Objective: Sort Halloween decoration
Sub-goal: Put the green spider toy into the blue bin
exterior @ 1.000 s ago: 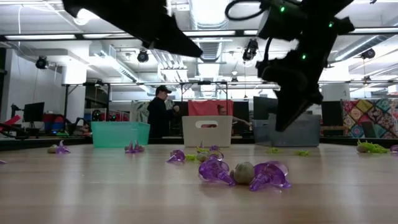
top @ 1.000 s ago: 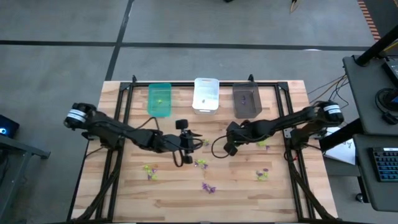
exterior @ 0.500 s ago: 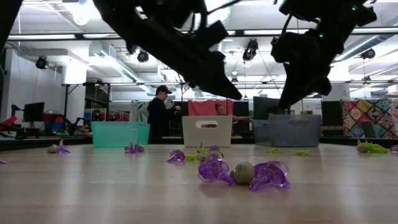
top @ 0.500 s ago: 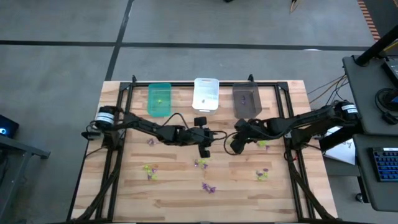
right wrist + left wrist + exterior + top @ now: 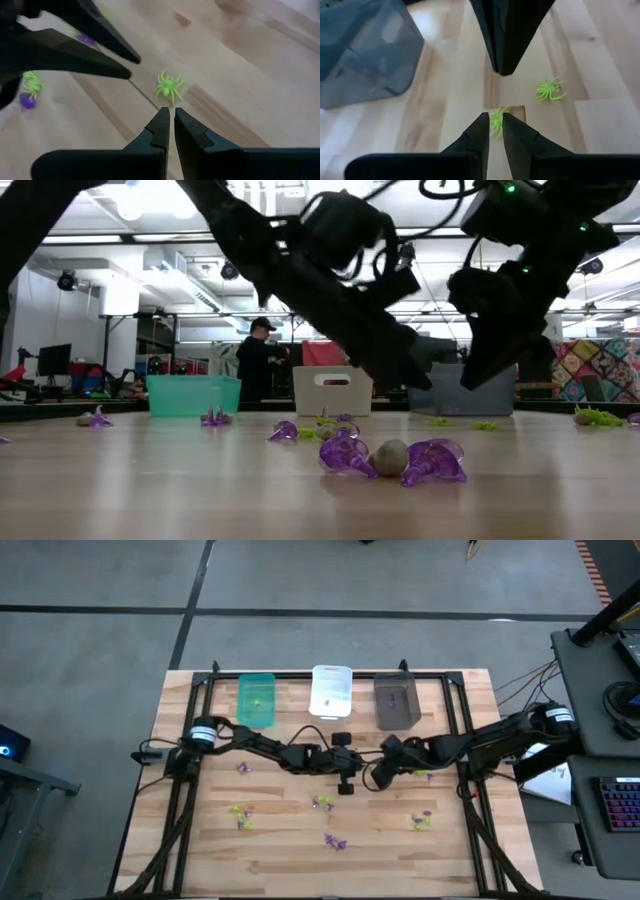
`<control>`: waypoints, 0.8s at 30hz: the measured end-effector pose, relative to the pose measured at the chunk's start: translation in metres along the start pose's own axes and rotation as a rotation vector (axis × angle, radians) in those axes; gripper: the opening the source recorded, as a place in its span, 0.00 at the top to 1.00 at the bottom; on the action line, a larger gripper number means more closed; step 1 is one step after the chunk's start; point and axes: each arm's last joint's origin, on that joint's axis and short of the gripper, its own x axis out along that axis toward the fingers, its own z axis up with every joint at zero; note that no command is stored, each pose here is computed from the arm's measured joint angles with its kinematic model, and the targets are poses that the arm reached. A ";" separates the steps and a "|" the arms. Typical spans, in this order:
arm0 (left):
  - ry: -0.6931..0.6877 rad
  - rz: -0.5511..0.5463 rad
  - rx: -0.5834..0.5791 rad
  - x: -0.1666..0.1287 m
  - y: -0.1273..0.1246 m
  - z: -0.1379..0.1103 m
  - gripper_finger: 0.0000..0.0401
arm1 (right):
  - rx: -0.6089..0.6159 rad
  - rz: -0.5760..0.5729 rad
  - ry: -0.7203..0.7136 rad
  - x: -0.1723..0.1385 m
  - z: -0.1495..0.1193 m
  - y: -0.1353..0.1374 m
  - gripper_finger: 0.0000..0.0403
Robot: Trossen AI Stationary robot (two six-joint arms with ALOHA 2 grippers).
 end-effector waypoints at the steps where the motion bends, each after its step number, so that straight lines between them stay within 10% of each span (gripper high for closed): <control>1: 0.001 0.000 0.000 0.002 0.000 -0.001 0.91 | 0.002 -0.005 0.004 0.001 -0.001 -0.001 0.96; 12: 0.028 -0.002 -0.036 0.023 0.002 -0.010 0.91 | 0.074 0.053 -0.050 0.011 -0.002 0.001 0.93; 24: 0.048 -0.070 -0.090 0.029 0.011 -0.018 0.91 | 0.137 0.025 -0.023 0.024 -0.007 -0.001 0.67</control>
